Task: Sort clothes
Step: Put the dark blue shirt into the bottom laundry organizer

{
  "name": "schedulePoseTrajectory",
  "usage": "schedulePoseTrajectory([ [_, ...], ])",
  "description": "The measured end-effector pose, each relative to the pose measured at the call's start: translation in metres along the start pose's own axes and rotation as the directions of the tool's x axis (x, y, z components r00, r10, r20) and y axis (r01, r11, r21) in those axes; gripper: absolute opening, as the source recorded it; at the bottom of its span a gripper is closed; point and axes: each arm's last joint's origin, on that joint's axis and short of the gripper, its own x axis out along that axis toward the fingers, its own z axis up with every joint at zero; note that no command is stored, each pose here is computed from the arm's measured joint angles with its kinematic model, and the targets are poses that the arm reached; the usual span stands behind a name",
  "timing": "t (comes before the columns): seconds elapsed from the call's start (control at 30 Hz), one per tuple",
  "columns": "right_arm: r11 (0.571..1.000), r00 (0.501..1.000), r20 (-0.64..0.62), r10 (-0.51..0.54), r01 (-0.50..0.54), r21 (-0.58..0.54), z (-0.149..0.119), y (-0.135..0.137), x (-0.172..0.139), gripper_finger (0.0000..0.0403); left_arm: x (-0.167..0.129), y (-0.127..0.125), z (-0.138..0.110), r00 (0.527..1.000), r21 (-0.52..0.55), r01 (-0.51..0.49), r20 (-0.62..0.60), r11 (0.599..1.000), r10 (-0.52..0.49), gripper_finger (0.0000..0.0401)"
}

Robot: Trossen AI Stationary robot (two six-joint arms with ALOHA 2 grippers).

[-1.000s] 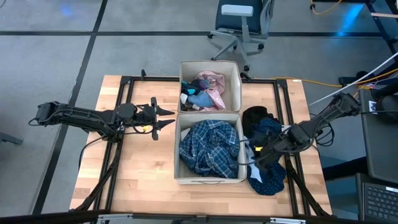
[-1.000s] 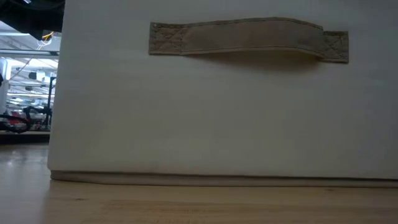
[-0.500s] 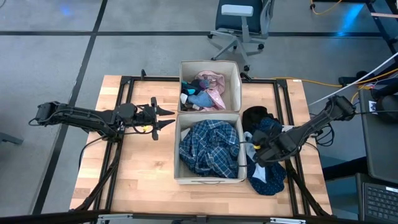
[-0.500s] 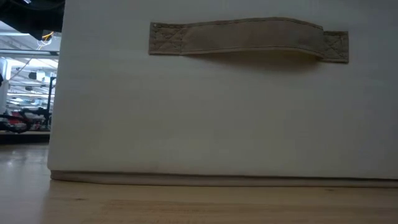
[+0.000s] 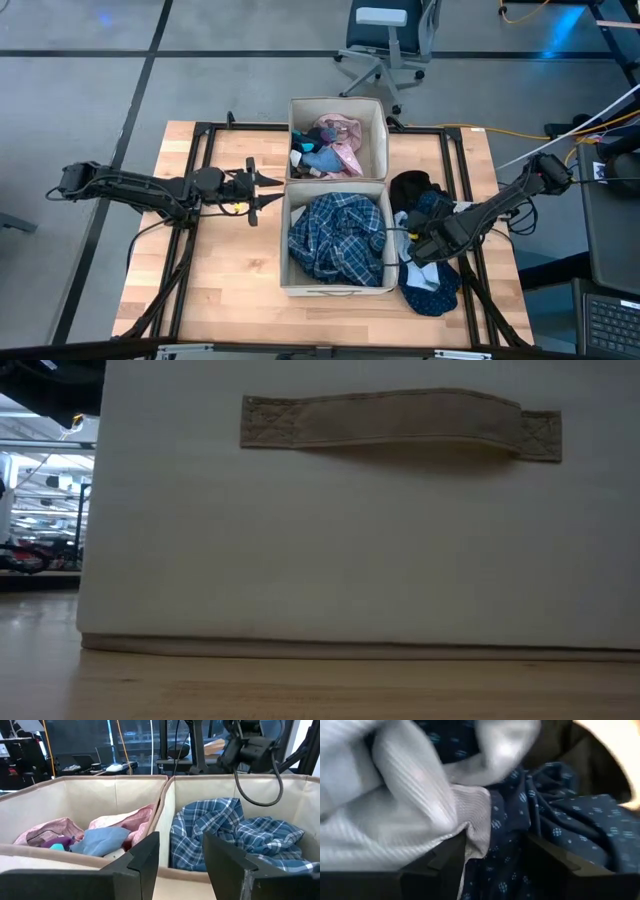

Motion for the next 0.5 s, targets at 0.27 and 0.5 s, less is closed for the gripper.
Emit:
schedulePoseTrajectory([
  [0.27, 1.0, 1.0, 0.028, 0.008, -0.008, 0.008, -0.018, 0.002, 0.038, 0.0134, 0.006, -0.001, -0.002, 1.0, 0.008, 0.0, 0.006, 1.0, 0.0, 0.0139],
  [0.5, 1.0, 0.999, 0.04, -0.014, 0.014, 0.012, -0.017, 0.001, 0.037, 0.0018, 0.006, -0.001, -0.003, 1.0, 0.004, 0.0, 0.003, 1.0, 0.0, 0.0139],
])
